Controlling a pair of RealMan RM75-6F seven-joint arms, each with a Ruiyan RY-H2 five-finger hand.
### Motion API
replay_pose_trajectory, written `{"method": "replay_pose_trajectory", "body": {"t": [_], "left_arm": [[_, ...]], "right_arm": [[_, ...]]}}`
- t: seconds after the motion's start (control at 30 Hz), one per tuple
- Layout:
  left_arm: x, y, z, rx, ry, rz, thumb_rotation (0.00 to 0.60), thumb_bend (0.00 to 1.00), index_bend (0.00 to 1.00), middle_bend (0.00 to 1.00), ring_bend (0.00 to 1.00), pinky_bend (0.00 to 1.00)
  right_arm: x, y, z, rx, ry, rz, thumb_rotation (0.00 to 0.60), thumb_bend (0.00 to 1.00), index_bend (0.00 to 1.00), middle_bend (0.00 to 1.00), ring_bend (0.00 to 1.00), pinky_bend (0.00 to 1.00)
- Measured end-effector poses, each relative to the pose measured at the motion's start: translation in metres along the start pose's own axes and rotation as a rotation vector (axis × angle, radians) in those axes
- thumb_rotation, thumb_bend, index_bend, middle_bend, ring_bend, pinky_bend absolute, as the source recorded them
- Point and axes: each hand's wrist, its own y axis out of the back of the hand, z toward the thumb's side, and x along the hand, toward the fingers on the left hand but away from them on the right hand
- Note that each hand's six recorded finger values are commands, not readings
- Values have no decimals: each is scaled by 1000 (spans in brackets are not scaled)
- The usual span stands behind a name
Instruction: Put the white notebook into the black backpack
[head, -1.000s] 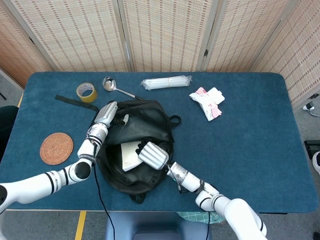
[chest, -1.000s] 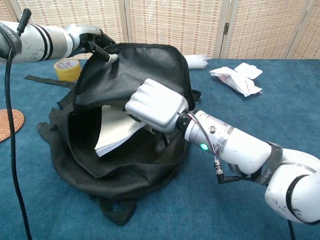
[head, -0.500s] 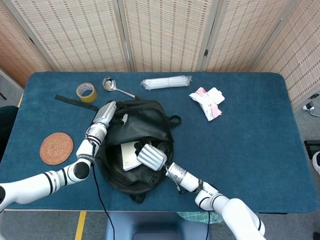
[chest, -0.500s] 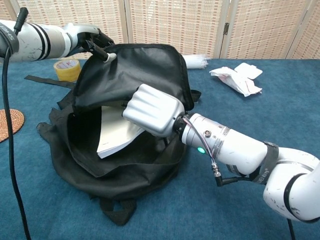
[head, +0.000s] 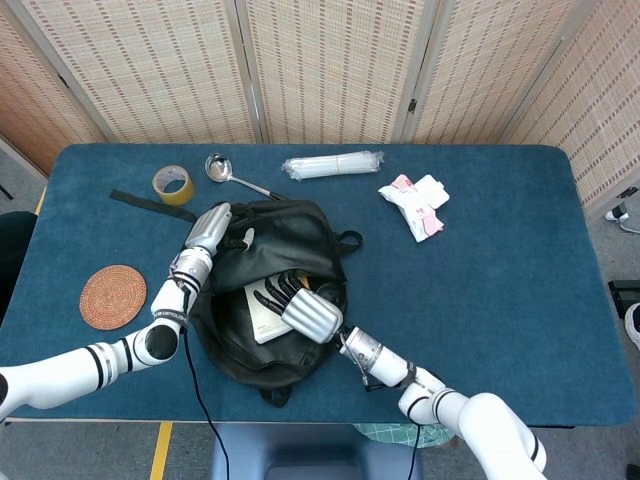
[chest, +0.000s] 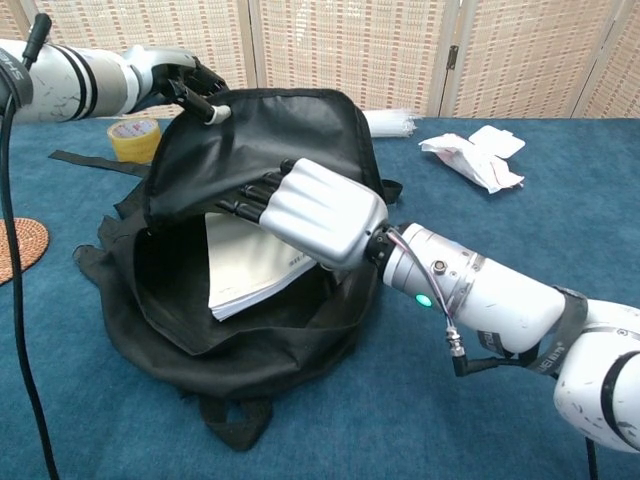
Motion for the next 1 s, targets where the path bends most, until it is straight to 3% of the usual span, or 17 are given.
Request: {"method": "replay_pose_trajectory", "body": {"t": [0.1,0.47,0.73,1.0], "left_arm": [[0,0,1,0,-1,-1,600,580,523,323,250,0],[-2,0,0,4,0,-3,600,578,513,320,247,0],[-4,-3,0,9,-3,-8,600,573,504,318,245,0],[-10,-3,1,14,-11,-12,600,507,400,296,234,0]], "right_arm": [[3,2,-2,0,1,-5,600,73,0,9,151,102],[21,15,-16,6,3,-27,600,58,0,0,123,86],[60,23,-33,-37,-22,-17,600,57,0,4,143,96],[105,29,-51,-81,-61,16,600,57,0,26,145,103]]}}
